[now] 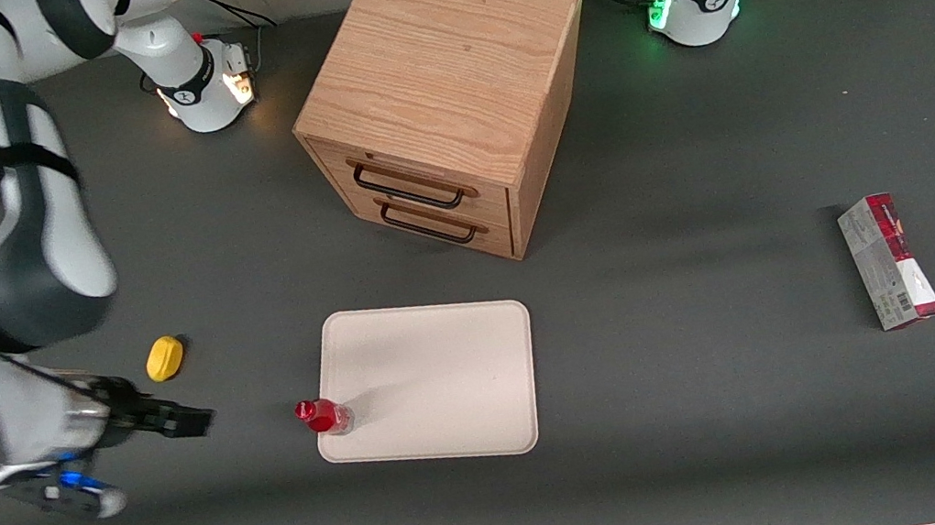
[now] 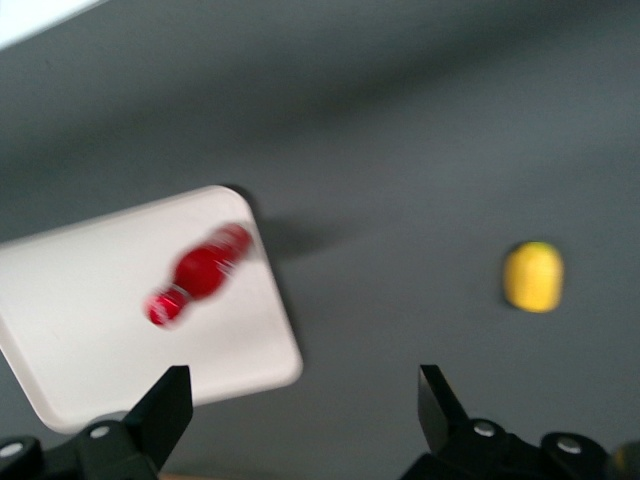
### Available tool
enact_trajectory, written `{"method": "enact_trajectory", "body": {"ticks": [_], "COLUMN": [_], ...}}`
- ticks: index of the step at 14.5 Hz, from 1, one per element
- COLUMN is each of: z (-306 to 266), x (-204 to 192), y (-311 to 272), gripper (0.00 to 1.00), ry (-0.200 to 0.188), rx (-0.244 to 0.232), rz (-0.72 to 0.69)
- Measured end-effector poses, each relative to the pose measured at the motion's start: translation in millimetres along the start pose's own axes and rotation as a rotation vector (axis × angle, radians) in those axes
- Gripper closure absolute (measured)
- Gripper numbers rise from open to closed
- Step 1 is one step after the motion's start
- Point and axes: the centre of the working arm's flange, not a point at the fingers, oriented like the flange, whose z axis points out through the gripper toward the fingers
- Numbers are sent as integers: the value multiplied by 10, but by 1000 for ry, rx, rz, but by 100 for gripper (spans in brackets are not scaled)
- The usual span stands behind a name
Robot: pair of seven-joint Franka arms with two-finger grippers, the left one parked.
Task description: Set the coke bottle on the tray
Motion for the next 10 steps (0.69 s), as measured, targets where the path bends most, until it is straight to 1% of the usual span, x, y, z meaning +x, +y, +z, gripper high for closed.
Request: {"method": "enact_trajectory", "body": {"ticks": [2, 4, 5, 8, 10], "z": [-152, -303, -402, -649, -707], "x": [-64, -228, -360, -883, -1208], "y": [448, 825, 967, 1172, 1178], "gripper": [0, 0, 0, 0, 0], "ry": [-15, -14, -5, 49, 62], "rx": [-7, -20, -26, -29, -28], "rz": [-82, -143, -164, -192, -213]}}
